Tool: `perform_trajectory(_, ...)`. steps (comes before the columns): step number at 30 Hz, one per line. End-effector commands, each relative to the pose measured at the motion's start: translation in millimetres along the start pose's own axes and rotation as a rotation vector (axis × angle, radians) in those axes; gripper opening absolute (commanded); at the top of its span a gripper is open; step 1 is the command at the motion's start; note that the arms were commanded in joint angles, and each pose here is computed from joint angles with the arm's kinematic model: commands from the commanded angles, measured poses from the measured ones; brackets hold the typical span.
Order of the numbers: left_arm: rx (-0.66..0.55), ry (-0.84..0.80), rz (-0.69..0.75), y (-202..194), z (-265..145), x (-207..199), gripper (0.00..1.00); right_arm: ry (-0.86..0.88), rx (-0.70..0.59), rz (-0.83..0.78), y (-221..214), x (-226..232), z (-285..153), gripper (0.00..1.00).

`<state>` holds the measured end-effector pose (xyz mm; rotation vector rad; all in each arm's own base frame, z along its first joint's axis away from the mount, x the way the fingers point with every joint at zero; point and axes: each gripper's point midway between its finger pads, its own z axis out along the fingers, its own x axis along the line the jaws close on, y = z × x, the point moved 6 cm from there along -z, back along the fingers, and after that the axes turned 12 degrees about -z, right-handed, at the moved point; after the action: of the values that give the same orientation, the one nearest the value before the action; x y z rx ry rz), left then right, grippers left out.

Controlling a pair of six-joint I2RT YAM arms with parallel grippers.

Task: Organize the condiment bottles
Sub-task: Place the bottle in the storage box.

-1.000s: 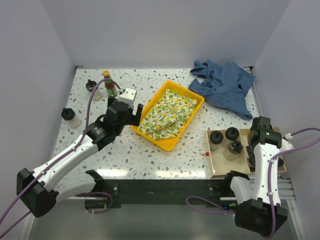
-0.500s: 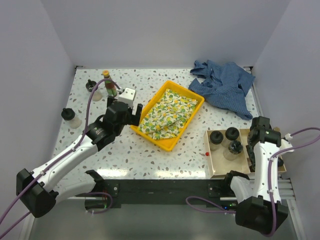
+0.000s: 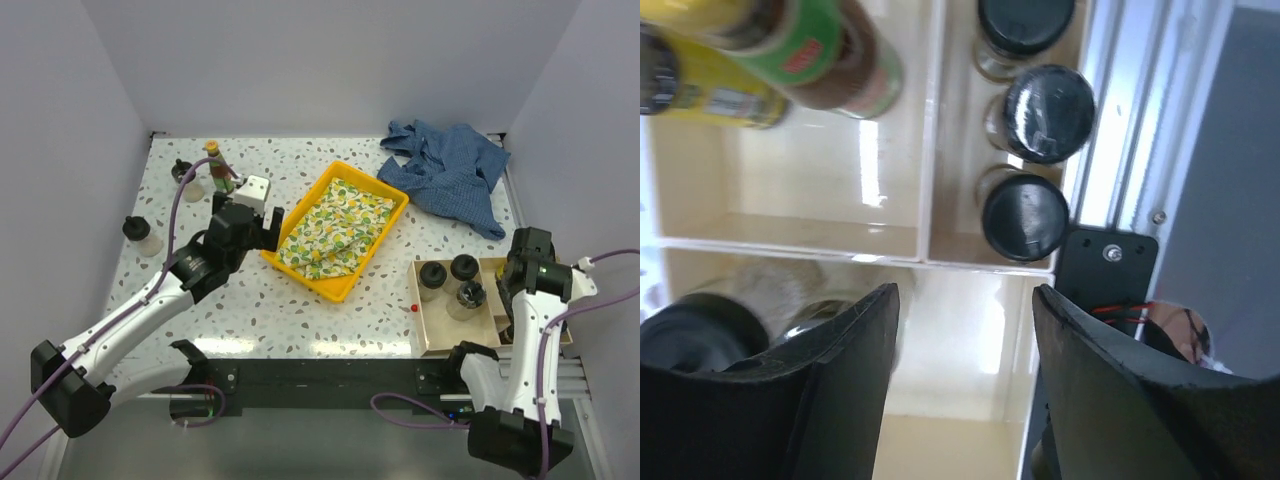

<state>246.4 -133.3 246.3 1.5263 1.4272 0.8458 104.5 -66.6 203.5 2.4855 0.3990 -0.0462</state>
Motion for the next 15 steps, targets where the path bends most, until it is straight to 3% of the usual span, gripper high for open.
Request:
perform_trajectory(1,-0.044,-0.006,-0.009,9.7,-5.9,0.0,1.00,0.177,-0.051,-0.001,21.6,7.7,-32.7,0.62)
perform_trajectory(4,-0.046,0.001,-0.008,10.0,-6.3,1.1,1.00,0.306,-0.050,-0.036,29.1,23.2,-44.5,0.70)
perform_trajectory(5,-0.049,0.000,-0.008,10.9,-7.1,1.3,1.00,0.420,-0.003,-0.072,25.3,36.0,-52.5,0.73)
perform_trajectory(7,-0.052,-0.002,-0.008,11.5,-8.3,1.7,1.00,0.614,-0.030,-0.159,32.1,60.3,-63.3,0.77)
perform_trajectory(8,-0.056,-0.003,-0.009,11.7,-9.3,2.2,1.00,0.768,0.035,-0.223,26.7,76.8,-74.7,0.78)
perform_trajectory(10,-0.062,-0.013,-0.013,12.5,-11.3,2.1,1.00,0.906,-0.015,-0.337,35.1,93.6,-91.9,0.84)
perform_trajectory(12,-0.075,-0.022,-0.023,15.3,-14.3,2.1,1.00,0.936,-0.065,-0.431,41.4,106.2,-100.9,0.90)
perform_trajectory(13,-0.077,-0.029,-0.025,15.2,-15.0,1.5,1.00,1.003,-0.116,-0.500,41.4,113.5,-122.0,0.98)
perform_trajectory(15,-0.090,-0.032,-0.044,16.9,-17.8,2.1,1.00,1.034,-0.184,-0.607,43.0,125.9,-135.1,0.99)
